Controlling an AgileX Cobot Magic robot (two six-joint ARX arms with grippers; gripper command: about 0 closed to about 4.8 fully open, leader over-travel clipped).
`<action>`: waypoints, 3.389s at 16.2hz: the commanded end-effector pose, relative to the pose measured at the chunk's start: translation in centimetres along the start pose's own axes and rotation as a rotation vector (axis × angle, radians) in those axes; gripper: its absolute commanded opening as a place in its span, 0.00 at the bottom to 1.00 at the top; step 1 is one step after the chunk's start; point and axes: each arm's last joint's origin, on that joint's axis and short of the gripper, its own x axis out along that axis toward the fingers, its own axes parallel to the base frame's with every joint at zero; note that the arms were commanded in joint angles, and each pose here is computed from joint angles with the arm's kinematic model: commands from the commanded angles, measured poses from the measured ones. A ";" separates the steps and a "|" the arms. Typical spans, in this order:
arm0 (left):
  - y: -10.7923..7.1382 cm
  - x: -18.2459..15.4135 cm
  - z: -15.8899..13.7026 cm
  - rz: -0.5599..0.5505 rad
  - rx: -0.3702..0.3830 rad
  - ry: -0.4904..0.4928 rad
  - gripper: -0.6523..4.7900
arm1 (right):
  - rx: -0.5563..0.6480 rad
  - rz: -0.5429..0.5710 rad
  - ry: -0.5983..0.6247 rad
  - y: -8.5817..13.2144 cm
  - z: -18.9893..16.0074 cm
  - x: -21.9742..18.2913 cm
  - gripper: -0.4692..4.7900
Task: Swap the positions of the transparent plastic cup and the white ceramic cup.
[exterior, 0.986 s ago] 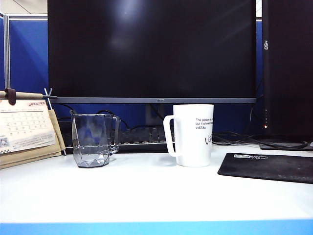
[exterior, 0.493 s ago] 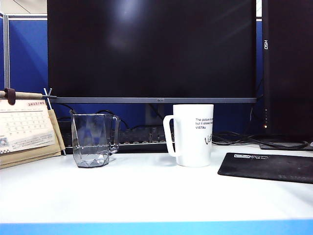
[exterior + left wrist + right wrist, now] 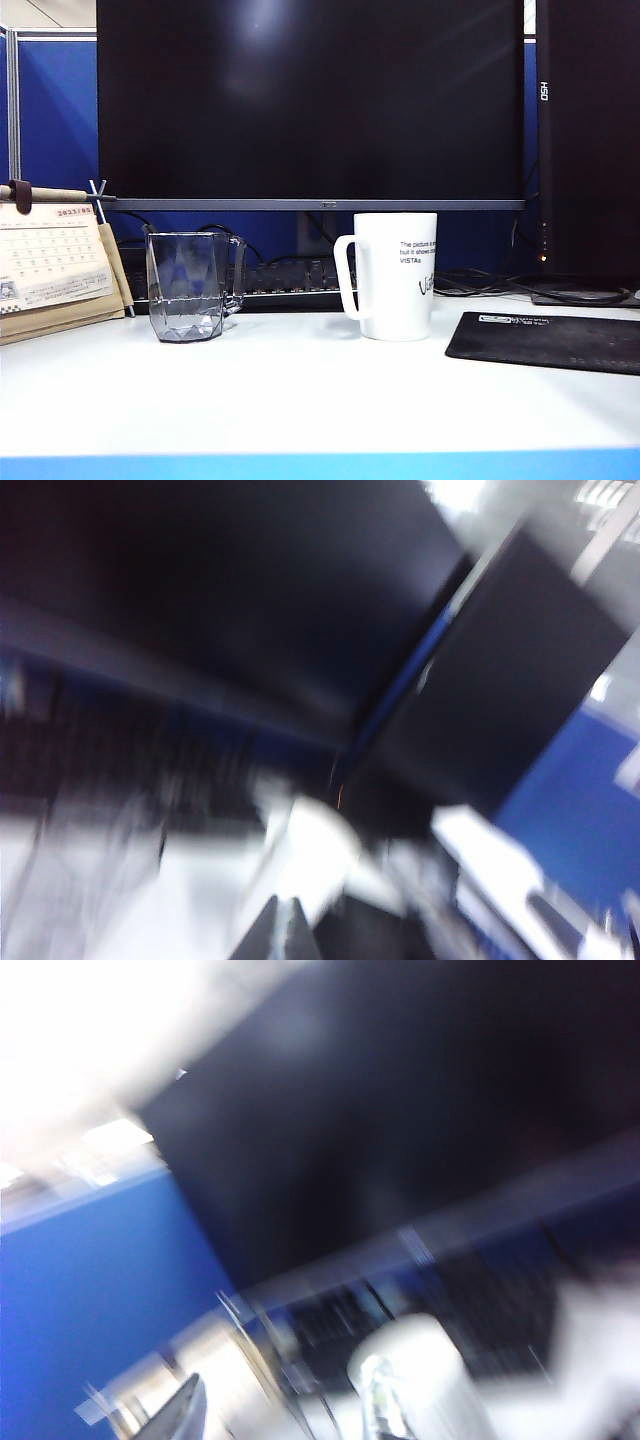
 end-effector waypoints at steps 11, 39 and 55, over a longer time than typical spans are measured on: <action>2.3 12.2 0.5 0.178 0.029 0.526 0.11 | 0.137 0.160 0.291 2.3 3.1 3.6 0.57; 5.6 18.0 -1.6 0.432 -0.185 0.598 0.57 | 0.146 0.161 0.313 2.1 2.7 4.0 0.57; 7.0 19.7 -2.4 0.522 -0.137 0.605 0.57 | 0.158 0.165 0.318 2.2 2.7 4.0 0.57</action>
